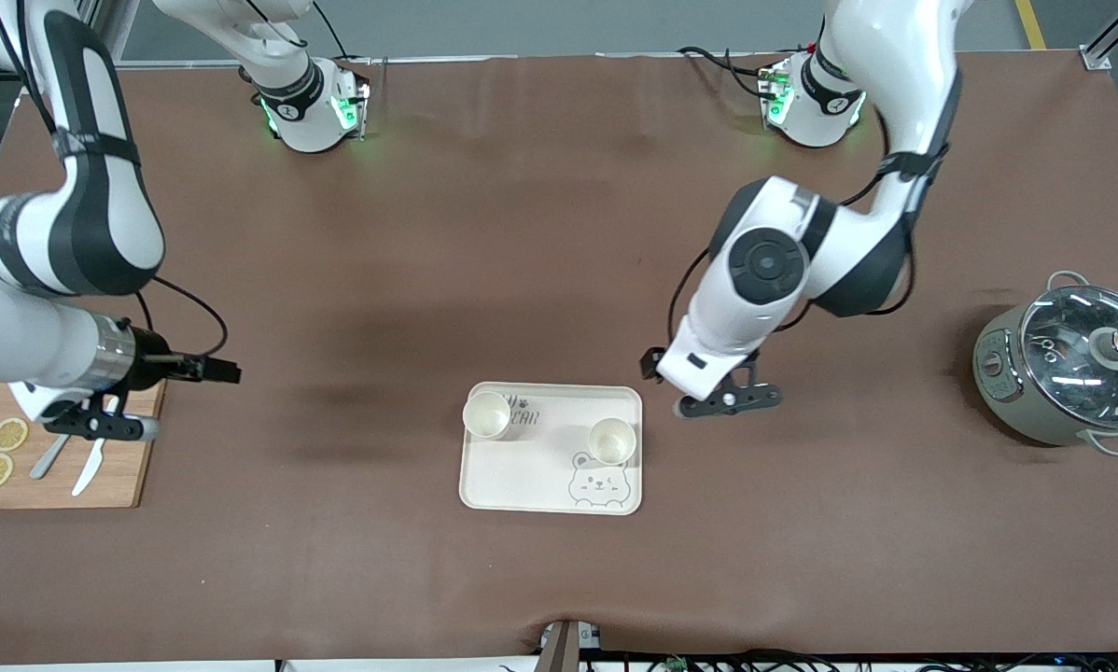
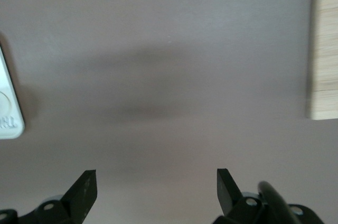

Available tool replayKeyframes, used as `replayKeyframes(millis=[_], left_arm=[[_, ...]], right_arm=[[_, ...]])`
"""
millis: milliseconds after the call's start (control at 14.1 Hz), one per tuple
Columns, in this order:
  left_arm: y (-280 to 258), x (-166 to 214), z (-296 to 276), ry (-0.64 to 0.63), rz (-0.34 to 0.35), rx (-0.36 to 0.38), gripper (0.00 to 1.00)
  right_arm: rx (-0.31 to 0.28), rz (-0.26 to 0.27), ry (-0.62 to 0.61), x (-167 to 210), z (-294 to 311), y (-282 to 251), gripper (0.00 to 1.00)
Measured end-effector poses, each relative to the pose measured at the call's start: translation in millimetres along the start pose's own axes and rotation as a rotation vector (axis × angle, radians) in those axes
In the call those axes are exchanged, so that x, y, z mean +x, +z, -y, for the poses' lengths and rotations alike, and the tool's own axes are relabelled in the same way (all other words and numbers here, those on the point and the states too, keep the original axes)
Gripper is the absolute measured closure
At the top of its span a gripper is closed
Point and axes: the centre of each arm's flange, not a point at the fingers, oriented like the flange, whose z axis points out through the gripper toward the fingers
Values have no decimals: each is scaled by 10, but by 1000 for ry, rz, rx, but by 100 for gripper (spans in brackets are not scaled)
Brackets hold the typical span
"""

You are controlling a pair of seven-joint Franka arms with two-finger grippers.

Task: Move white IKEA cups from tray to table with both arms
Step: 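Reach the left gripper and the right gripper toward the cups on the tray, then grasp a white cup with the left gripper while the right gripper grasps the other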

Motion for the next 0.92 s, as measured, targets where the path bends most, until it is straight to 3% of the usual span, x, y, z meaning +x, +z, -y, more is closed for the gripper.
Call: replayKeyframes(millis=[284,497,711,924], left_arm=[[513,44,-153,-37,-37,-42,5],[824,135,-192,-54,-87,-91,14],[981,189,-203,-65,-103,-106,19],[1096,211,-211,-67,-113,-117,33]], right_arm=[[31,22,116,76,292,351,0],[34,0,227,28,801,505,0],[113,0,388,30,1306,870,0],[125,-3,526,-45,1785,1245,0]])
